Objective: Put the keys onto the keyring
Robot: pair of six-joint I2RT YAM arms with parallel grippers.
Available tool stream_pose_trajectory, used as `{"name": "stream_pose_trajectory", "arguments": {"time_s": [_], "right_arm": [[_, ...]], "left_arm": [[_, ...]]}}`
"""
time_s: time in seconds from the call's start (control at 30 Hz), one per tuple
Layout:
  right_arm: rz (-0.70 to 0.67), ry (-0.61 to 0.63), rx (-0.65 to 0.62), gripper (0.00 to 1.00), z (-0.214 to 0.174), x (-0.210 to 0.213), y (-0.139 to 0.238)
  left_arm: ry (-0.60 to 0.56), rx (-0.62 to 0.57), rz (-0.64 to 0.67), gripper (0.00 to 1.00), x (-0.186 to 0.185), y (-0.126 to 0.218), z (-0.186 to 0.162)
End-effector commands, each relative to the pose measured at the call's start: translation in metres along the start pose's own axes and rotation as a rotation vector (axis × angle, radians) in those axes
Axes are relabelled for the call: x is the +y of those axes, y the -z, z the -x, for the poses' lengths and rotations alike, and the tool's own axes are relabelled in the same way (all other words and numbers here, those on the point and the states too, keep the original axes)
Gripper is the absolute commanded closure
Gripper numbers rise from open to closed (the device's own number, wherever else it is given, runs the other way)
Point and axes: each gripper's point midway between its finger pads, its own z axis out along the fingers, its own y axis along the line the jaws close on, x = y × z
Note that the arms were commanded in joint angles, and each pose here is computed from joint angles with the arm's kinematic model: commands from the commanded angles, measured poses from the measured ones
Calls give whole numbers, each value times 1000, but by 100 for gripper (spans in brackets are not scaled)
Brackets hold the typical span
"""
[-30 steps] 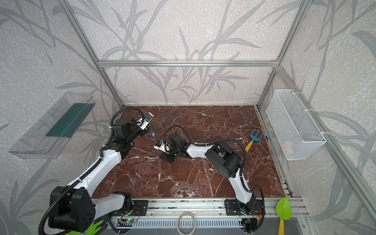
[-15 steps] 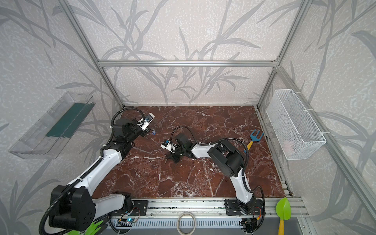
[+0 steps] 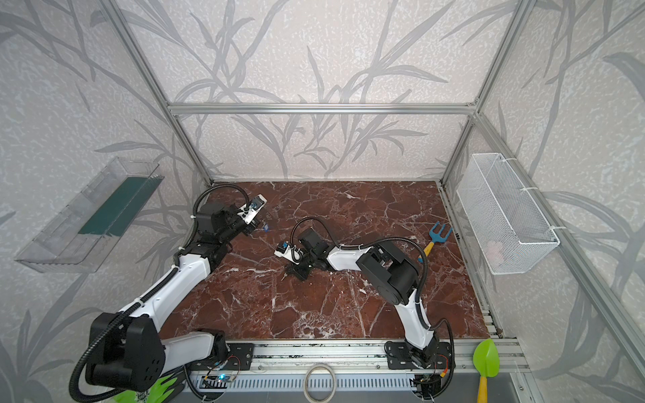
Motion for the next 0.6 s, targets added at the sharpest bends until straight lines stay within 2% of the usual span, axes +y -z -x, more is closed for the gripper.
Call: {"name": "stream_pose_trajectory", "arguments": {"time_s": [0.0, 0.07, 0.13, 0.33, 0.57], "right_arm": [[-10, 15, -40, 80, 18, 2, 7], [-17, 28, -72, 71, 22, 3, 11], [-20, 28, -71, 67, 22, 3, 12], [-44, 5, -62, 63, 16, -5, 19], [16, 9, -18, 60, 9, -3, 13]], "left_arm": [[-3, -46, 11, 100, 8, 0, 14], [-4, -46, 15, 100, 9, 0, 15], [-5, -46, 15, 100, 8, 0, 15], [-7, -48, 21, 100, 9, 0, 15], [-5, -48, 16, 100, 8, 0, 14]]}}
